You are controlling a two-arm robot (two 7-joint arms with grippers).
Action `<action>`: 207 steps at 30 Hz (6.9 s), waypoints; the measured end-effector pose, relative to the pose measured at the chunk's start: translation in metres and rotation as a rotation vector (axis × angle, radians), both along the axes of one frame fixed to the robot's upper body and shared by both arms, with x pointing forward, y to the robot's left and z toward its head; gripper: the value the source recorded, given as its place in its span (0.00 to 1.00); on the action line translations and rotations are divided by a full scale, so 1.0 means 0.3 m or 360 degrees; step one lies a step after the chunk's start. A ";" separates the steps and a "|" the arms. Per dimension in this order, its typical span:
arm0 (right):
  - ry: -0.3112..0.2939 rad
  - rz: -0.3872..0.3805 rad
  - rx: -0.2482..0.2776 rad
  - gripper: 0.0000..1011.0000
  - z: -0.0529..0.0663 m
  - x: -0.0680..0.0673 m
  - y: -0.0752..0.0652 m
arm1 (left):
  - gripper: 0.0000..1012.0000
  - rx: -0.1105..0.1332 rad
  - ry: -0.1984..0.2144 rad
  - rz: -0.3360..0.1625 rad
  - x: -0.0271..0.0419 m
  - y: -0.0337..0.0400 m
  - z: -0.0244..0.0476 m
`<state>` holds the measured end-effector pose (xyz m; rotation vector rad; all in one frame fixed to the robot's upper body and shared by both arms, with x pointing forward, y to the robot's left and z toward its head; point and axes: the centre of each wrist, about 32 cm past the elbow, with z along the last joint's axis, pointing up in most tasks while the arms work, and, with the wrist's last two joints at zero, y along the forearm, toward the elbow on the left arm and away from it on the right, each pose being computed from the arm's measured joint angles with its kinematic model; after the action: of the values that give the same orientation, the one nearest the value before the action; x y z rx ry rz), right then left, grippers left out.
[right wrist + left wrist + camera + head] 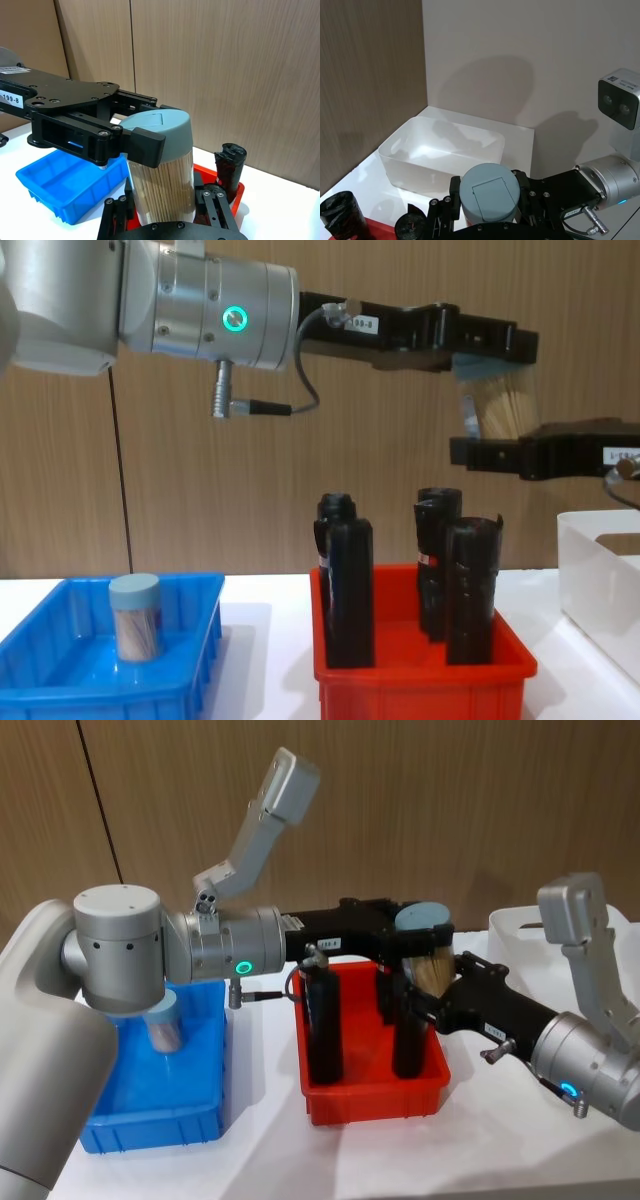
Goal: Pick the cotton swabs from the blue box and place them into the white box.
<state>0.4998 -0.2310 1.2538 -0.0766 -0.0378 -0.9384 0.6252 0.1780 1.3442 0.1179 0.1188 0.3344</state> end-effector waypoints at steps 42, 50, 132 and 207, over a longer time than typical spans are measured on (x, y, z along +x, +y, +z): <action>-0.0020 -0.0019 0.0021 0.63 -0.011 -0.032 -0.016 | 0.99 0.0002 0.0000 0.0001 0.000 0.000 0.000; 0.0006 -0.0090 0.0018 0.63 -0.039 -0.022 -0.026 | 0.99 0.0000 0.0000 0.0000 0.000 0.000 0.000; 0.0256 -0.0965 -0.0037 0.99 -0.243 0.302 -0.418 | 0.99 0.0000 0.0000 0.0000 0.000 0.000 0.000; -0.0110 -0.0746 0.0003 0.99 -0.229 0.070 -0.206 | 0.99 0.0085 -0.0172 0.0359 -0.093 0.028 -0.146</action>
<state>0.5209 -0.2927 1.1850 -0.0515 -0.0852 -1.4094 0.5974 0.1864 1.3005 0.1396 0.0161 0.5686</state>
